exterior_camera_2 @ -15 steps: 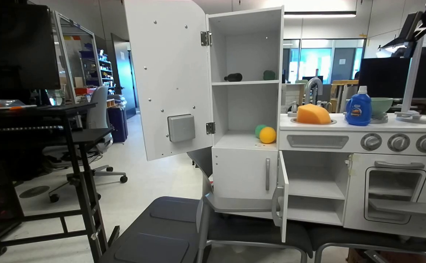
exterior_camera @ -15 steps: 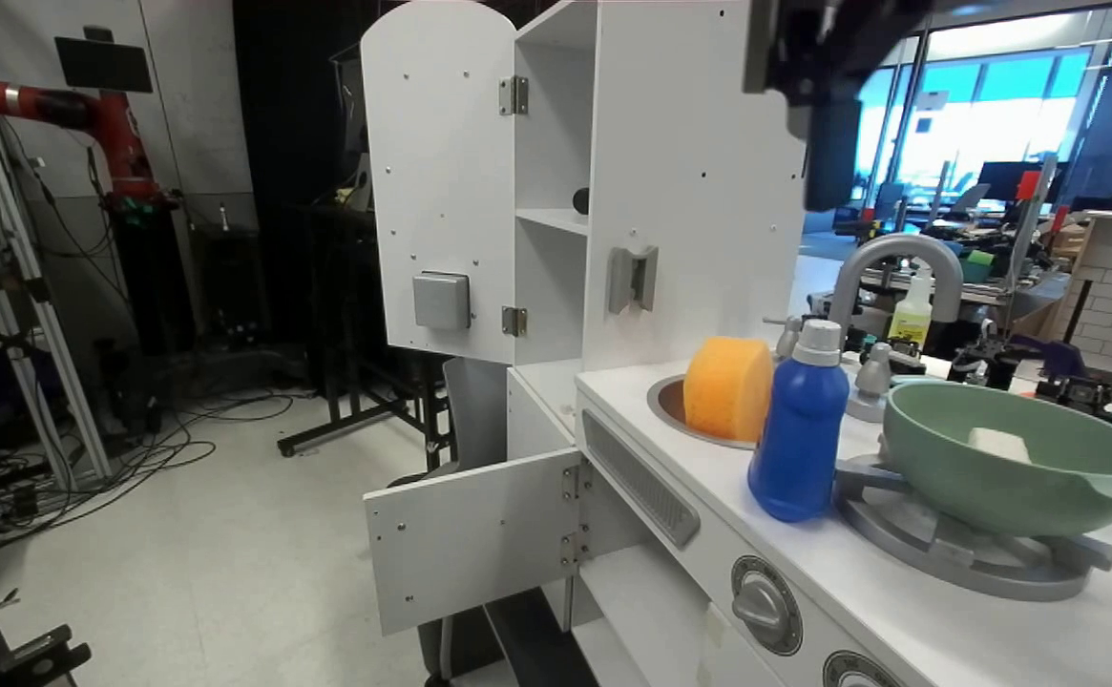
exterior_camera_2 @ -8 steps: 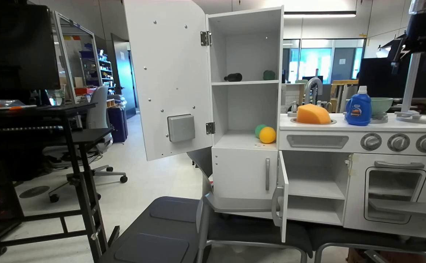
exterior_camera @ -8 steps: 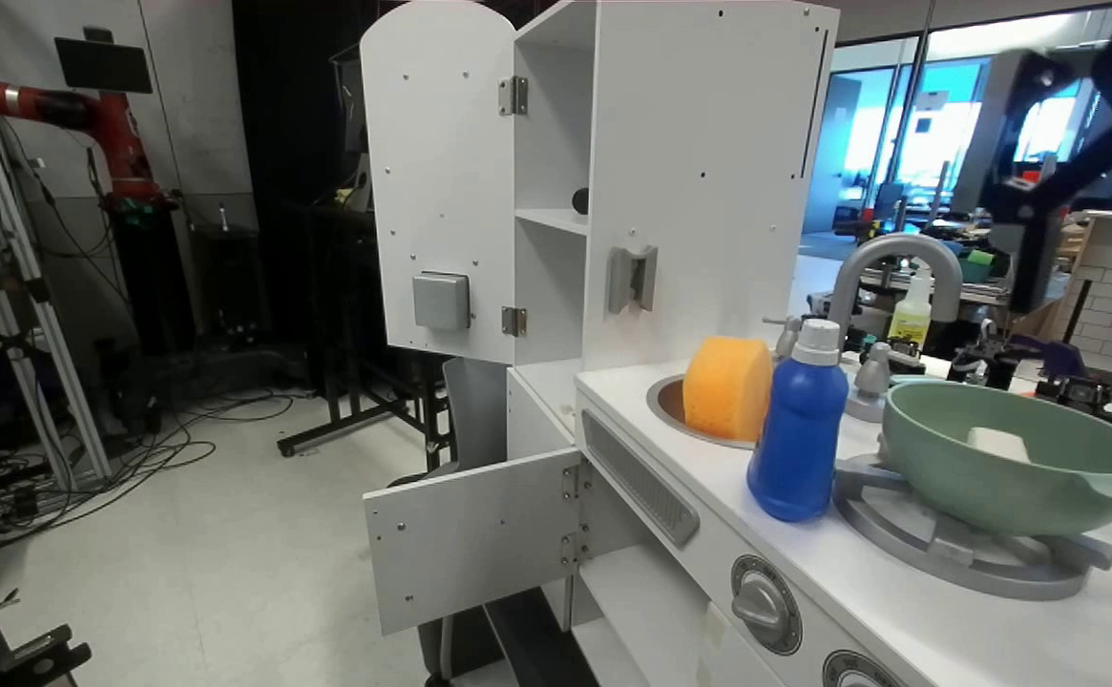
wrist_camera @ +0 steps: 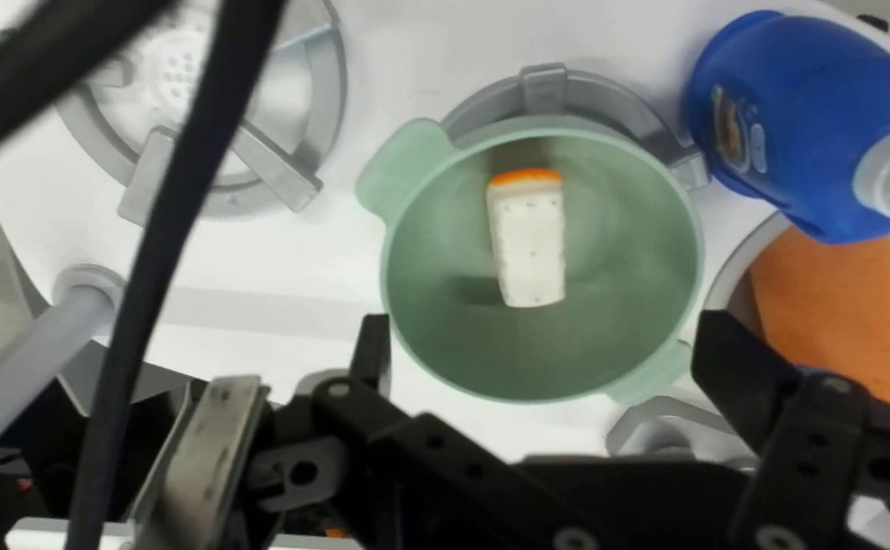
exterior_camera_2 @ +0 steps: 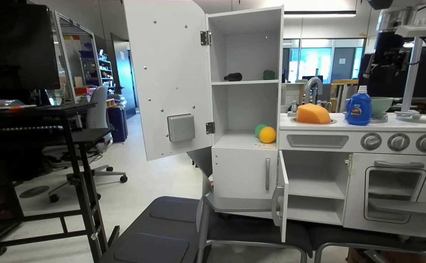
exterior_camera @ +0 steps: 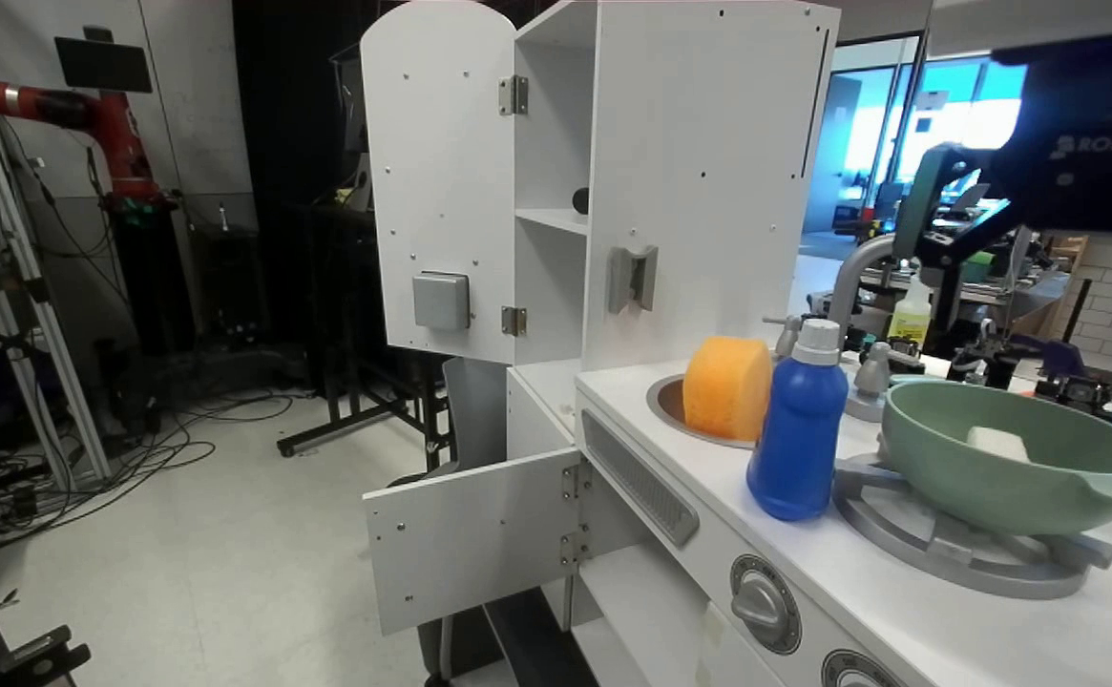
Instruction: Put the bottle and the toy into the bottom drawer and close the drawer.
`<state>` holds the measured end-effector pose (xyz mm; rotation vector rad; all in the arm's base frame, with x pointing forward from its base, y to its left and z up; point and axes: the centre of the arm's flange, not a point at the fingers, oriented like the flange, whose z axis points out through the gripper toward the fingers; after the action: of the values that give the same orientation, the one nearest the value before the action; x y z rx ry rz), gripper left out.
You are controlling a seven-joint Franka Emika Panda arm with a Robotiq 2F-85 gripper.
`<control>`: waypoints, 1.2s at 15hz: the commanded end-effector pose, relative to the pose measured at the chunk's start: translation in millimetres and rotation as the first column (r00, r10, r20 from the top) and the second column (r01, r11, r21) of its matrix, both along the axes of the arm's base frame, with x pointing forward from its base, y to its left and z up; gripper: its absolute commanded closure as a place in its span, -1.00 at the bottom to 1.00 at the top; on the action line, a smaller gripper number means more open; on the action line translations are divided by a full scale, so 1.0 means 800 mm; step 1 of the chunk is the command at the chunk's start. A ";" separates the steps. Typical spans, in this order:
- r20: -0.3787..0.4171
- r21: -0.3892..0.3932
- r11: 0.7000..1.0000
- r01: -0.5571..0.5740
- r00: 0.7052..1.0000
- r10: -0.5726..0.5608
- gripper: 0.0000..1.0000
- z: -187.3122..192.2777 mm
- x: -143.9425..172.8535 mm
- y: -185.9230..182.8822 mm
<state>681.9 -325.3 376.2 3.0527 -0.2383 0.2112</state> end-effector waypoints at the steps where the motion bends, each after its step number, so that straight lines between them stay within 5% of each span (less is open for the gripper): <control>1: -0.051 0.041 0.997 -0.063 0.997 0.065 -1.00 -0.006 0.036 -0.006; 7: -0.142 0.060 0.997 -0.046 0.988 0.054 -1.00 -0.015 0.048 -0.003; 18: -0.158 0.063 0.996 -0.056 0.985 0.065 -1.00 -0.065 0.071 -0.022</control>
<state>714.1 -326.8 321.4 3.1184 -0.1670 -0.0270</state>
